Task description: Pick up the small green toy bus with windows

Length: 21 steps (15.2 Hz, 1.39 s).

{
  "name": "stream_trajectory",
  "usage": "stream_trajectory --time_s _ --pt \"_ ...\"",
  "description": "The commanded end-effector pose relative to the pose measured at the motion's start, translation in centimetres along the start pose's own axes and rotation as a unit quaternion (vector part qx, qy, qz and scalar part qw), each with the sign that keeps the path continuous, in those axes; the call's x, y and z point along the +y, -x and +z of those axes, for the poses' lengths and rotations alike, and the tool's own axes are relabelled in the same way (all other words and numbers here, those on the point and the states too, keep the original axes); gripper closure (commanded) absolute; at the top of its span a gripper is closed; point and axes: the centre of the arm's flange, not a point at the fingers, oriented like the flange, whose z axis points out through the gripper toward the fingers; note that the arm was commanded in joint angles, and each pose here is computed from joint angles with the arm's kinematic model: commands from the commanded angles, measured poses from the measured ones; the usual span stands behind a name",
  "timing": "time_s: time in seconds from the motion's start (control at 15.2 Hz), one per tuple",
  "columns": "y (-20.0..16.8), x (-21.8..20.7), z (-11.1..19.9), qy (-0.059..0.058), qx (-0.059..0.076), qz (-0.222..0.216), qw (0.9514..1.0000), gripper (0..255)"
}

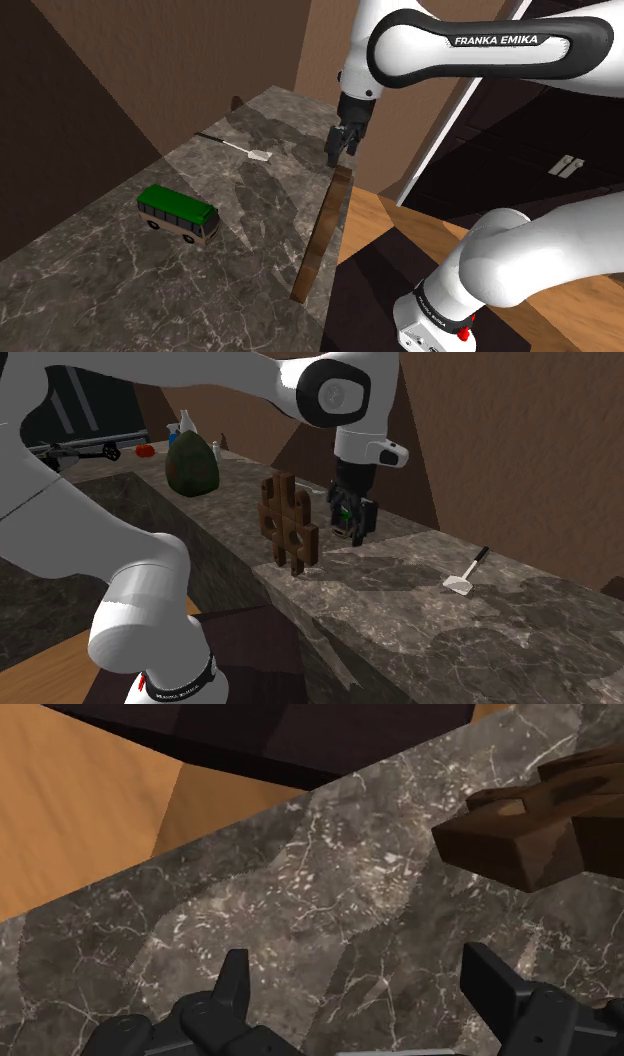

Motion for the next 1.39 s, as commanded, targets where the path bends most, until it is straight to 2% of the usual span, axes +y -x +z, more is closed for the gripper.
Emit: stream_trajectory --time_s 0.0,0.66,1.32 --pt "-1.5 -2.0 0.4 0.002 0.005 -0.01 0.9999 0" --pt "-9.4 -11.8 3.8 0.013 0.026 -0.06 0.9978 0" --pt "-16.4 -22.3 7.2 0.025 0.046 -0.109 0.9926 0"
